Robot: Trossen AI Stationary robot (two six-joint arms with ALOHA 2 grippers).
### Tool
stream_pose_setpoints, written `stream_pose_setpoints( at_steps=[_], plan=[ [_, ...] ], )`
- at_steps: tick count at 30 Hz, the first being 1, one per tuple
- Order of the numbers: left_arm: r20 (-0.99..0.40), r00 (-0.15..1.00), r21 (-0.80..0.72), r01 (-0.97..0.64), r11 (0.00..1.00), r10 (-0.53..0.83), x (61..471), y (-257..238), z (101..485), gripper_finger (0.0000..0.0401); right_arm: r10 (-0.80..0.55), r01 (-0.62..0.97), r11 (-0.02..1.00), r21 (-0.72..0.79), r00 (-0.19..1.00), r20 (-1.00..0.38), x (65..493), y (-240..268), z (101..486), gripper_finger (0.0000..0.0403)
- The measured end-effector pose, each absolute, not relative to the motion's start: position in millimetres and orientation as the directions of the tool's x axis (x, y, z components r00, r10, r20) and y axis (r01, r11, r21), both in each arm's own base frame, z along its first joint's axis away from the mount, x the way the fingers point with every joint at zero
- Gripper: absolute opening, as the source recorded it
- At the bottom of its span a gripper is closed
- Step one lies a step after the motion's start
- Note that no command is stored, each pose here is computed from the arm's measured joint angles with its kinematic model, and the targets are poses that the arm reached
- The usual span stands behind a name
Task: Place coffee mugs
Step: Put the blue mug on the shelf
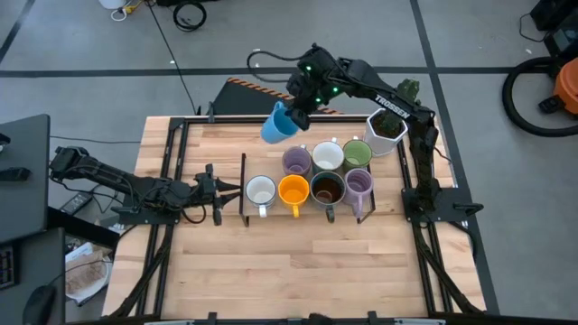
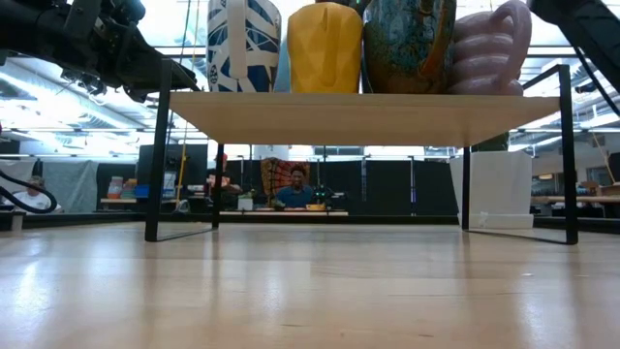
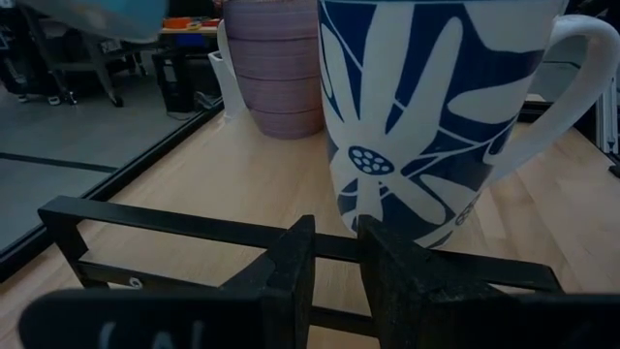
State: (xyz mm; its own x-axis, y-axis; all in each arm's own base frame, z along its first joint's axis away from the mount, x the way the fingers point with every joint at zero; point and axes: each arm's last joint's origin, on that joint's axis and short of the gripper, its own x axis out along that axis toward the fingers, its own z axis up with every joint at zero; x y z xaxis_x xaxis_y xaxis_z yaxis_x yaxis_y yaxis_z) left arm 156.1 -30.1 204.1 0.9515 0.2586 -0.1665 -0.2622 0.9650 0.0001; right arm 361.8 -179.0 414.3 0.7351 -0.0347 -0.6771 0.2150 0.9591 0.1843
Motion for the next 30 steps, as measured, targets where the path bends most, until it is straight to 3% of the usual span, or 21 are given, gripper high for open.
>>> stream_pose_setpoints(
  at_steps=[6, 15, 30],
  plan=[
    [-0.167, 0.951, 0.001, -0.262, 0.965, 0.259, 156.0, -30.1, 204.0, 0.0087, -0.006, 0.084, 0.993, 0.084, 0.742, -0.671, 368.4, -148.9, 426.2, 0.0023],
    [-0.161, 0.949, 0.039, -0.267, 0.963, 0.27, 156.1, -29.9, 204.5, 0.0087, -0.01, 0.058, 0.997, 0.05, 0.752, -0.66, 374.5, -125.7, 431.1, 0.0023],
    [-0.116, 0.86, 0.229, -0.463, 0.856, 0.496, 153.3, -23.2, 207.4, 0.0087, -0.021, 0.062, 0.997, 0.04, 0.755, -0.655, 374.2, -112.6, 436.0, 0.0025]
  ],
)
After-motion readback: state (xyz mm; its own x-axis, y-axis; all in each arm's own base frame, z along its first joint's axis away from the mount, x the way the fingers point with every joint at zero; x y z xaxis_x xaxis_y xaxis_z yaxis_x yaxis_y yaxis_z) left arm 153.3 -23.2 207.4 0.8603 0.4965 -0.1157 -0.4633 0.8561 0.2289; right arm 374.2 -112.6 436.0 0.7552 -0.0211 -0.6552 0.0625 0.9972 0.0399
